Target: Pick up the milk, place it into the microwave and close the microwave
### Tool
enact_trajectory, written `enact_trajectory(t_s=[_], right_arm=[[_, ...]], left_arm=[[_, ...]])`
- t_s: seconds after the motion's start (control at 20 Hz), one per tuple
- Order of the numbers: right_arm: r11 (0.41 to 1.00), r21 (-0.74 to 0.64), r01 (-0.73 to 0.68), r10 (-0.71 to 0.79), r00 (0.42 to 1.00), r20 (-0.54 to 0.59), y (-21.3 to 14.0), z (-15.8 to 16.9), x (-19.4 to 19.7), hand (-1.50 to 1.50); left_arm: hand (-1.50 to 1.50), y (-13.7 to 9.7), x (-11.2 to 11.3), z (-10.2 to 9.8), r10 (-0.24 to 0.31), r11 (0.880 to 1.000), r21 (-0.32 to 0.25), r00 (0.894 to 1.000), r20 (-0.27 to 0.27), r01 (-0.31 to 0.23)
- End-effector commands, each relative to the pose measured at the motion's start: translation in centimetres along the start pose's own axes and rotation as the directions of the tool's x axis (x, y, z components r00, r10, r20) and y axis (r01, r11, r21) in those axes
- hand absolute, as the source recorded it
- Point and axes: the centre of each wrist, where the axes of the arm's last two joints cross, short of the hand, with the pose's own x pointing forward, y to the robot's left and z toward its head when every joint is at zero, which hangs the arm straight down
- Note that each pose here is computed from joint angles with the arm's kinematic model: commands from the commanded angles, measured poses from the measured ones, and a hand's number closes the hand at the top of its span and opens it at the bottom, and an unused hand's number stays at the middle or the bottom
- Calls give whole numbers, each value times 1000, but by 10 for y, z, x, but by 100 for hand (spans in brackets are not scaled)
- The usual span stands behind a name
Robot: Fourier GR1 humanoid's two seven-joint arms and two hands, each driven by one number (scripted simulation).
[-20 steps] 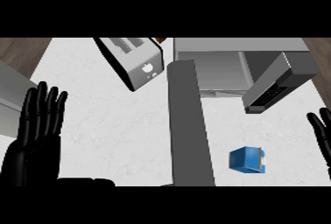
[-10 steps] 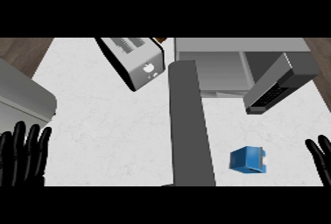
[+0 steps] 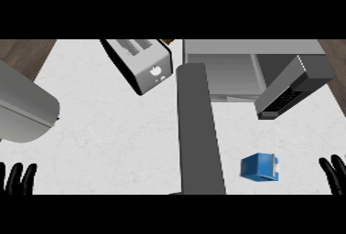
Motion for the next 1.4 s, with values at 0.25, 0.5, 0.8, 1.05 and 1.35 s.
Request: enact_trajectory(t_s=[0.25,0.5,0.8,1.05,1.35], right_arm=[[997,-32,-73,72,997,-27,5,-9,-30,-150],[993,-5,-114,113,992,-51,9,-6,-60,-150],[987,-11,-159,157,985,-77,10,-27,-96,-150],[980,-16,-198,194,973,-123,-1,-28,-118,-150],[967,-68,-247,235,960,-151,-30,-23,-156,-150]], left_arm=[[-150,16,0,24,5,1000,6,1000,6,-5],[-150,23,14,46,-14,1000,11,1000,5,14],[-150,42,10,43,-27,1000,13,1000,5,27],[-150,35,23,49,-17,1000,22,999,36,16],[-150,59,13,64,-18,1000,-1,1000,24,18]])
